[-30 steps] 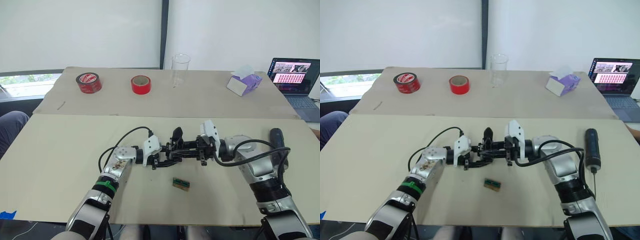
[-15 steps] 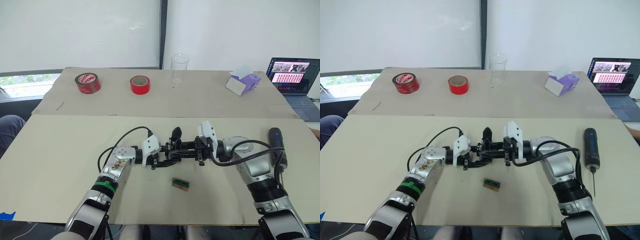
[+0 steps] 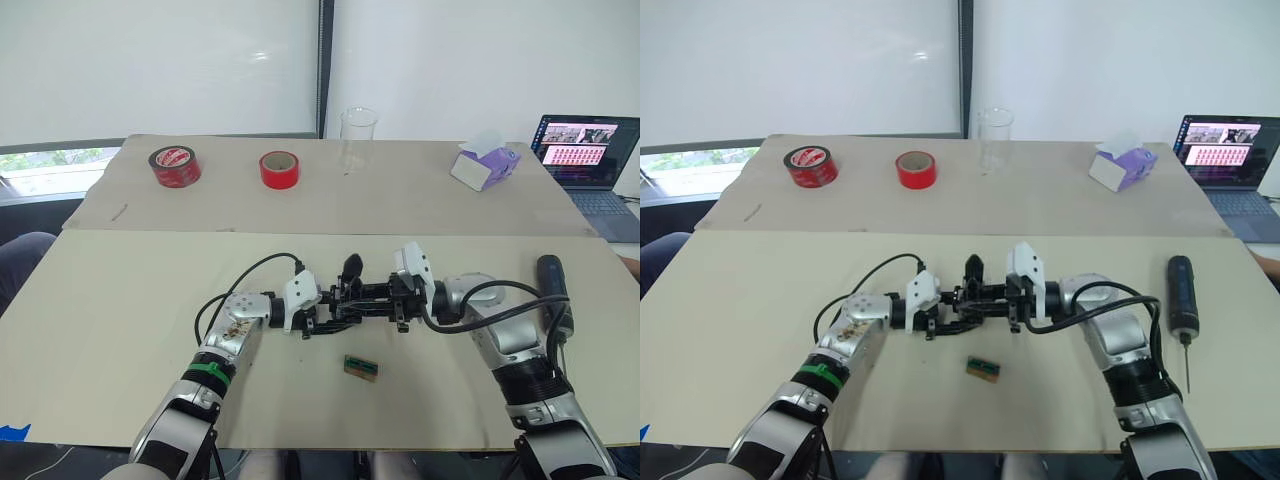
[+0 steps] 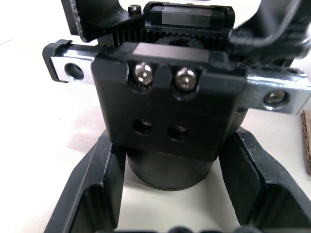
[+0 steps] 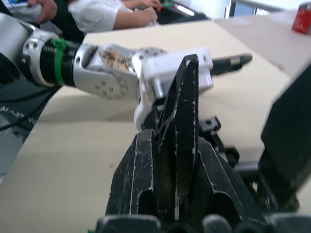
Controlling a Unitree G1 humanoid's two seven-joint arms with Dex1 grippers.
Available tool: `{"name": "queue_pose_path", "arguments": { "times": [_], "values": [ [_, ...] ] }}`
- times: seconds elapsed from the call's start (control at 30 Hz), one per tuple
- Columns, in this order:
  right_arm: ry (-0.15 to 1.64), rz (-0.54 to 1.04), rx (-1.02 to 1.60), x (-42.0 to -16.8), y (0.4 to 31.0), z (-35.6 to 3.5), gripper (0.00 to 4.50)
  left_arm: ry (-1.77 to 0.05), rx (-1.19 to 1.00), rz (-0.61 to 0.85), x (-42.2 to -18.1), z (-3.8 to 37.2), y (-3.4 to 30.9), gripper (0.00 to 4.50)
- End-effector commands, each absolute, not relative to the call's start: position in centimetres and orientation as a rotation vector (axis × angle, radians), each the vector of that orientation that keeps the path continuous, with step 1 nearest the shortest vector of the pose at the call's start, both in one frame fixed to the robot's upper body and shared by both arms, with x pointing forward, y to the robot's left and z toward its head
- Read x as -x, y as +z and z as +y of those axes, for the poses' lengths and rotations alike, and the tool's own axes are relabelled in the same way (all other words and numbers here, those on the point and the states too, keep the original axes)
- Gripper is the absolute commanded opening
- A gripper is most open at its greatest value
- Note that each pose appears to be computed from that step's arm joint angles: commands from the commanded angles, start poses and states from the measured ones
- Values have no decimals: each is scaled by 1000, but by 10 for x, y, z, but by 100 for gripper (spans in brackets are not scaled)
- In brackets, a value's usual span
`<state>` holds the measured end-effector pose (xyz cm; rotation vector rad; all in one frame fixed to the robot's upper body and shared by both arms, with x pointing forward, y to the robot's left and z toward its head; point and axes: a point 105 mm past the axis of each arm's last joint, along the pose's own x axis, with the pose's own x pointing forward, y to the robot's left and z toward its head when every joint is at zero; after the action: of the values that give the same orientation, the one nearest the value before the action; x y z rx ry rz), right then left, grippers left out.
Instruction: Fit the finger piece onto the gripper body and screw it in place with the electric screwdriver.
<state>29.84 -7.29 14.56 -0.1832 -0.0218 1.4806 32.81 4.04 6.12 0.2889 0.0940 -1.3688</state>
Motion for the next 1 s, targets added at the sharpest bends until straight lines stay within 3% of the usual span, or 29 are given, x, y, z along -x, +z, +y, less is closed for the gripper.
{"name": "queue_pose_path", "arguments": {
  "times": [0.03,1.0],
  "values": [
    [1486,-167,183,-297,174,-74,45,-1395,-297,260,-314,49,25,227],
    [1482,5,238,-299,135,-76,45,-1377,-294,260,-315,51,25,227]
  ]
}}
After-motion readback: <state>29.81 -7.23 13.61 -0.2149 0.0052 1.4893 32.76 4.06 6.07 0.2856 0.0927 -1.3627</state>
